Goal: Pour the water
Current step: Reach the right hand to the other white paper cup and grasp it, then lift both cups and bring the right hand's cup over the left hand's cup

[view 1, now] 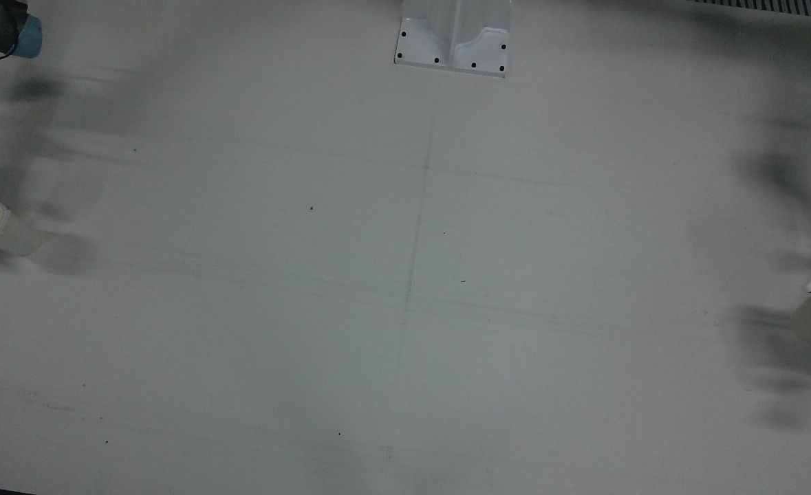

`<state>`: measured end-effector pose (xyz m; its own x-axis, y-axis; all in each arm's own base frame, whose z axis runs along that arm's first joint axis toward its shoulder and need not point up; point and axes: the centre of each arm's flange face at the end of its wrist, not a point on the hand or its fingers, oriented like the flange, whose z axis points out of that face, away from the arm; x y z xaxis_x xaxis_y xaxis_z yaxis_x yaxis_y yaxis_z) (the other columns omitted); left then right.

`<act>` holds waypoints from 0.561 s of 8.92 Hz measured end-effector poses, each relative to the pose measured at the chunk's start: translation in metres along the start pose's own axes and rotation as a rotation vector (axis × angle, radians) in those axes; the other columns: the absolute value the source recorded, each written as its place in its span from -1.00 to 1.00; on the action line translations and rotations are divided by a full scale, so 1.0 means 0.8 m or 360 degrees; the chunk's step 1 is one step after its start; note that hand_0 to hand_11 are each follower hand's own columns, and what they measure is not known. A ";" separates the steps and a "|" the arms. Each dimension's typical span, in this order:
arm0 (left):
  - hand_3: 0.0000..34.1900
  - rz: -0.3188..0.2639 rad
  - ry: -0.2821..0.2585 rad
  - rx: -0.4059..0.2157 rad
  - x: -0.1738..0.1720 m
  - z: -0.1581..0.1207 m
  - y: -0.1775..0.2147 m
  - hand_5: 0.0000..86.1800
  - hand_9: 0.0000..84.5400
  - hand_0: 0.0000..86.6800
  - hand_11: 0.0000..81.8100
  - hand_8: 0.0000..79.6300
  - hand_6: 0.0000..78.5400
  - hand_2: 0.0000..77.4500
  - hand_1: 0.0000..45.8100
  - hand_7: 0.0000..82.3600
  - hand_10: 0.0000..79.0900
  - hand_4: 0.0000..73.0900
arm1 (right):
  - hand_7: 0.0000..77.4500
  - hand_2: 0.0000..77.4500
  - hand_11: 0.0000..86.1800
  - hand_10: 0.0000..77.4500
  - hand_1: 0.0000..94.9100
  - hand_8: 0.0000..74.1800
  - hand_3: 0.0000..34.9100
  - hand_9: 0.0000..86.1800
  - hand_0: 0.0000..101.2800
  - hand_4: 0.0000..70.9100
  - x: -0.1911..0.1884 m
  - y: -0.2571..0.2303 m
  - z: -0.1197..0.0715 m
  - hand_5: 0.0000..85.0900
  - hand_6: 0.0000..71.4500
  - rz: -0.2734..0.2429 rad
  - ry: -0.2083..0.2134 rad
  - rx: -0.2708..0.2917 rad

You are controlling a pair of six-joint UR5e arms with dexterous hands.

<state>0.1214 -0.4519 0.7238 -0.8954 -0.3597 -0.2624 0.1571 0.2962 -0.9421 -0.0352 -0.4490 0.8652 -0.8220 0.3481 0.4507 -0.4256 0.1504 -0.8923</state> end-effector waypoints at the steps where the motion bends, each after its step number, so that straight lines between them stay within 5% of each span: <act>1: -1.00 -0.0001 0.0003 -0.0009 0.000 0.000 0.001 0.22 -0.95 0.48 -0.84 -0.99 -0.89 -0.01 -0.14 -0.70 -0.93 -0.07 | -0.69 -0.44 -0.97 -0.99 -0.48 -0.97 -0.93 -0.89 0.05 -0.86 0.000 0.005 0.003 -0.36 -0.79 -0.0036 -0.0002 -0.0009; 5: -1.00 -0.0004 0.0033 -0.0033 0.002 0.003 0.003 0.20 -0.95 0.47 -0.84 -0.99 -0.89 -0.01 -0.14 -0.70 -0.92 -0.07 | -0.68 -0.42 -0.96 -0.99 -0.48 -0.96 -0.92 -0.89 0.07 -0.72 0.019 0.034 0.029 -0.33 -0.73 -0.0122 0.0009 -0.0058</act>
<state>0.1212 -0.4538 0.7209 -0.9042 -0.3421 -0.2556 0.1465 0.3137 -0.9381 -0.0681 -0.4613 0.8486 -0.7853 0.3397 0.5177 -0.4730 0.2104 -0.8556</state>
